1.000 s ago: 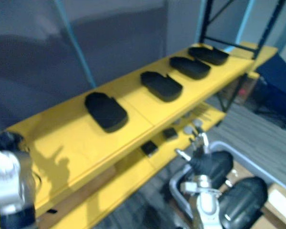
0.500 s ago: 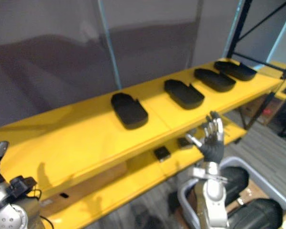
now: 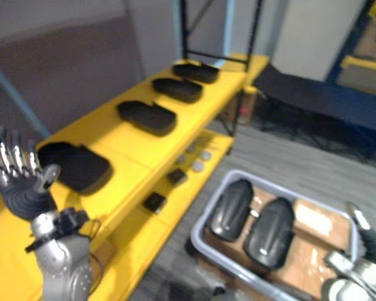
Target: Walk over and take plastic housings, then place them on the shelf
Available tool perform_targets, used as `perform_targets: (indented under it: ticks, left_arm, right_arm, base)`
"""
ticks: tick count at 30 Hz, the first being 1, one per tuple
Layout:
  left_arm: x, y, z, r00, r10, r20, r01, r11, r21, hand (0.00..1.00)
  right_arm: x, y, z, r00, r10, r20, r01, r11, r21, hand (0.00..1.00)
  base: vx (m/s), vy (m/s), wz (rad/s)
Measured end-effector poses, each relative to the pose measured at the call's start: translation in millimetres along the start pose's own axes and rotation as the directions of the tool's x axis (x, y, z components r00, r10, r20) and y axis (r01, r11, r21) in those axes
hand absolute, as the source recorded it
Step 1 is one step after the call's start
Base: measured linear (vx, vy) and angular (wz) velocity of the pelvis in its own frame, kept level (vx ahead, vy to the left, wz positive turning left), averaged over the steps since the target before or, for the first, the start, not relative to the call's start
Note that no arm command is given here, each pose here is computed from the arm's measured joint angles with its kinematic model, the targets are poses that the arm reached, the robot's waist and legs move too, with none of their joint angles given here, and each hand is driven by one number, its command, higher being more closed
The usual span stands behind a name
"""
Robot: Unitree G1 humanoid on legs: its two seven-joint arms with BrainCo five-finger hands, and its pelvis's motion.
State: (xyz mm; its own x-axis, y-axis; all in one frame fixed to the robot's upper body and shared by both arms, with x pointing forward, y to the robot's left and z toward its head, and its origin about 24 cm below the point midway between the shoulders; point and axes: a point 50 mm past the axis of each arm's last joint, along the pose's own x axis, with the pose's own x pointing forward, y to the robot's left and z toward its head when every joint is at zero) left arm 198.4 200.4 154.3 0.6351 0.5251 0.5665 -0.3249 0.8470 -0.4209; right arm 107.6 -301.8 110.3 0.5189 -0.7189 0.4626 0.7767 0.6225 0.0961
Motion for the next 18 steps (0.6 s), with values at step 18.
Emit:
perform_targets:
  ticks: [18]
  left_arm:
    - [-9,35,27,0.981,0.168,0.098,-0.181,0.973,0.141,0.00]
  right_arm:
    - [19,128,4,0.929,0.359,0.086,-0.368,0.884,0.288,0.00]
  base:
    - [-0.05,0.093,-0.19]
